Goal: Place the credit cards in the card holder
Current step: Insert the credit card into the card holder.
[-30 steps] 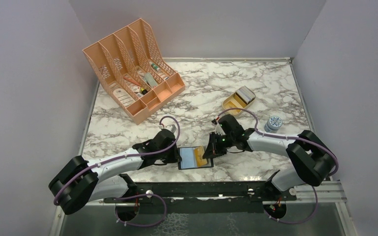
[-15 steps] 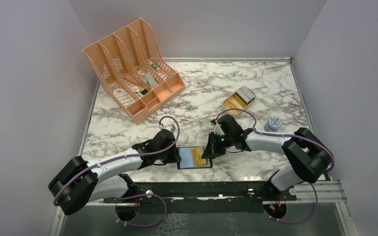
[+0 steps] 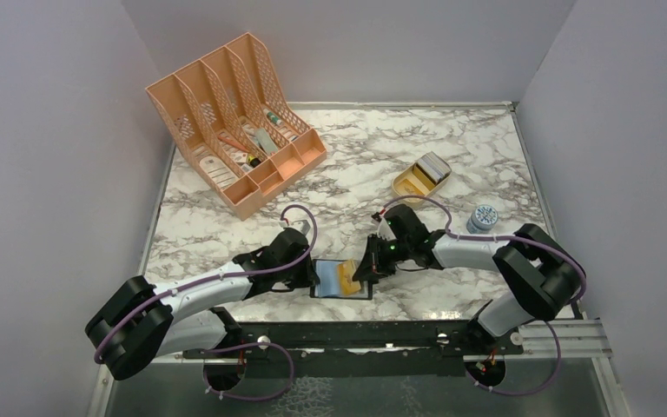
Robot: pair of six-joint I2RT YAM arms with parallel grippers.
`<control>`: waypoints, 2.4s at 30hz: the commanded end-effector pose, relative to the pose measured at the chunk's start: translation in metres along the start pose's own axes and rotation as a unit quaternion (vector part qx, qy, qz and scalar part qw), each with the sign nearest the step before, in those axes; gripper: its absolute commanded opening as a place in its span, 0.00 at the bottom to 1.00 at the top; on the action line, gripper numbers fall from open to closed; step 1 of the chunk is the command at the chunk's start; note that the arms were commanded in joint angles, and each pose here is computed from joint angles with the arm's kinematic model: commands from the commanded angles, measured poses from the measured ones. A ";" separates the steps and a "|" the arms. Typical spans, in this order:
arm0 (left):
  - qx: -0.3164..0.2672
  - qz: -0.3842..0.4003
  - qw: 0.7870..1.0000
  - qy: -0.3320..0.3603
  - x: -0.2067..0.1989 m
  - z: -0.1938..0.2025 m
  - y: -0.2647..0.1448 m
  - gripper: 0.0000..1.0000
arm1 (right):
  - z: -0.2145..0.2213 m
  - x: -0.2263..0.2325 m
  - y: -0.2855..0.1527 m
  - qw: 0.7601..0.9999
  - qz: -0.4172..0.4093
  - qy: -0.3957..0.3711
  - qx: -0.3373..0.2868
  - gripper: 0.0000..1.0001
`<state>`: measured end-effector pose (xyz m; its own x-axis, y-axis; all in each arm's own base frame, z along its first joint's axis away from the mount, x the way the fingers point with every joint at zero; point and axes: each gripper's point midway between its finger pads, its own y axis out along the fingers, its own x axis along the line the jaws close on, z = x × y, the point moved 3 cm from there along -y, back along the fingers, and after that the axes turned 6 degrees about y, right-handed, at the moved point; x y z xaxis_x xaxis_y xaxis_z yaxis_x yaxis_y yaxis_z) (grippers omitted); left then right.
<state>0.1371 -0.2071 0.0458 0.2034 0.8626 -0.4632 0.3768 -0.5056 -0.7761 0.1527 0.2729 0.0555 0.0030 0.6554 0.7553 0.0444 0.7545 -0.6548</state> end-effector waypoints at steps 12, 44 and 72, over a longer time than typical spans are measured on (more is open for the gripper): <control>-0.003 -0.043 0.999 -0.011 0.004 -0.008 -0.017 0.01 | 0.003 0.002 0.005 1.000 -0.017 0.019 0.003 0.02; 0.025 0.027 0.997 -0.061 -0.002 0.020 -0.008 0.01 | 0.002 -0.005 0.010 0.998 -0.034 0.056 -0.025 0.02; 0.027 0.038 0.996 -0.072 0.000 0.027 -0.005 0.01 | 0.001 -0.005 0.010 0.995 -0.031 0.067 -0.067 0.01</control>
<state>0.1204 -0.2028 0.0428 0.0939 0.8286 -0.5519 0.3569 -0.5455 -0.7583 0.1492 0.2826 0.0492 0.1208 0.5660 0.8155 0.1177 0.8076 -0.5779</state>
